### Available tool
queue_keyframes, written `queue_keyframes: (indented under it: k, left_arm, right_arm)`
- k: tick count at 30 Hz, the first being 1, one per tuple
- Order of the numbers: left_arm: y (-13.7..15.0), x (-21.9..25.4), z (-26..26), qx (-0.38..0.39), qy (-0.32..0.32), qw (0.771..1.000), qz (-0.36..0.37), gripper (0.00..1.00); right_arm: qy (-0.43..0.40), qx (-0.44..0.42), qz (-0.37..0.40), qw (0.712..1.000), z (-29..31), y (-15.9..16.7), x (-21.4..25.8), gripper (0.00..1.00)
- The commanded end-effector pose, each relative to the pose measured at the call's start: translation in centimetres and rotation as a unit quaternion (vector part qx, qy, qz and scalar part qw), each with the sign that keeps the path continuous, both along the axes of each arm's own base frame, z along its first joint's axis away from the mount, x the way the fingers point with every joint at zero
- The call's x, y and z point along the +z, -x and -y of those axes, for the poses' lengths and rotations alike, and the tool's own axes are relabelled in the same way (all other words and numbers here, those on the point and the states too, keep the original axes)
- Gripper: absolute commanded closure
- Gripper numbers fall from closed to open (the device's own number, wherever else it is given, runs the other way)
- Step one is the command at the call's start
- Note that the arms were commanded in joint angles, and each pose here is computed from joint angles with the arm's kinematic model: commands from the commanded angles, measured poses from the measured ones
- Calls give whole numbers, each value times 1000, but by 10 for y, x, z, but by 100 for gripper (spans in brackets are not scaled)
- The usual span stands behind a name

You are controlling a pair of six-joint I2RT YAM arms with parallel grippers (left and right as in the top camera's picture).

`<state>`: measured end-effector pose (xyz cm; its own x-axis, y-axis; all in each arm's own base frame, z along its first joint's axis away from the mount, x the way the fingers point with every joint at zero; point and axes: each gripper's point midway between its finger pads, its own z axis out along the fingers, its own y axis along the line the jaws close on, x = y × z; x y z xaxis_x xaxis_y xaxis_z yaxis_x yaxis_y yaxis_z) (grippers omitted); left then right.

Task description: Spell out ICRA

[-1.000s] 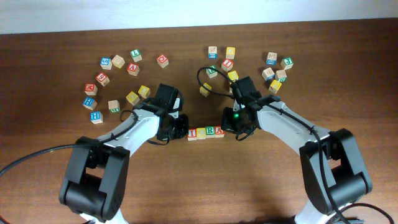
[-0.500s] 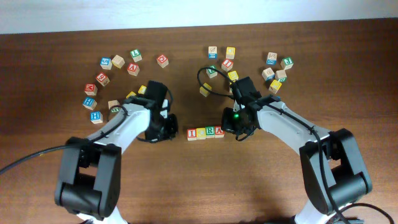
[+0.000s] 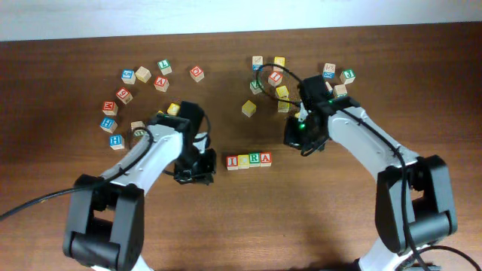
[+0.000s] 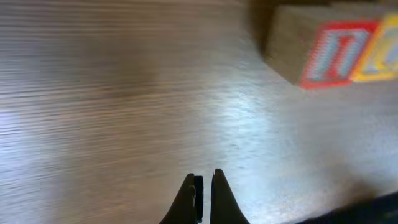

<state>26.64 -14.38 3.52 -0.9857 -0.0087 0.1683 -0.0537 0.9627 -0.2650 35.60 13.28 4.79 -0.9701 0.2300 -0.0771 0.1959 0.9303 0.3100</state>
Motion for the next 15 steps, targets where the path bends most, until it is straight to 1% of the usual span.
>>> queue_keyframes:
  k: [1, 2, 3, 4, 5, 6, 7, 9, 13, 14, 15]
  left_arm:
    - [4, 6, 24, -4, -3, 1000, 15, 100]
    - [4, 6, 31, -6, -4, 1000, 21, 100]
    - [4, 6, 36, -8, -3, 1000, 25, 100]
    - [5, 5, 43, -11, -3, 999, 30, 100]
    - [4, 4, 46, -4, -11, 999, 35, 100]
    - [3, 2, 47, 14, -32, 998, 44, 100]
    - [2, 0, 50, 20, -41, 998, 49, 100]
    - [3, -5, 65, 8, -36, 998, 59, 100]
    - [-5, -9, 89, -11, -14, 996, 91, 100]
    - [-10, -9, 90, 2, -16, 995, 101, 100]
    - [-16, -10, 84, 27, -35, 993, 110, 100]
  right_arm:
    - [32, -15, 22, 999, 22, -13, 3, 78]
    - [44, -24, 26, 998, 30, -16, 3, 64]
    - [46, -29, 26, 998, 34, -17, 3, 58]
    - [45, -31, 26, 998, 36, -18, 3, 41]
    - [46, -31, 26, 998, 36, -18, 3, 12]
    - [46, -32, 26, 998, 36, -18, 3, 2]
    - [46, -31, 26, 998, 36, -18, 3, 2]
    - [46, -31, 26, 998, 36, -18, 3, 2]
    - [46, -31, 26, 998, 36, -18, 3, 2]
    - [46, -31, 26, 998, 36, -18, 3, 2]
    - [46, -31, 25, 998, 36, -18, 3, 2]
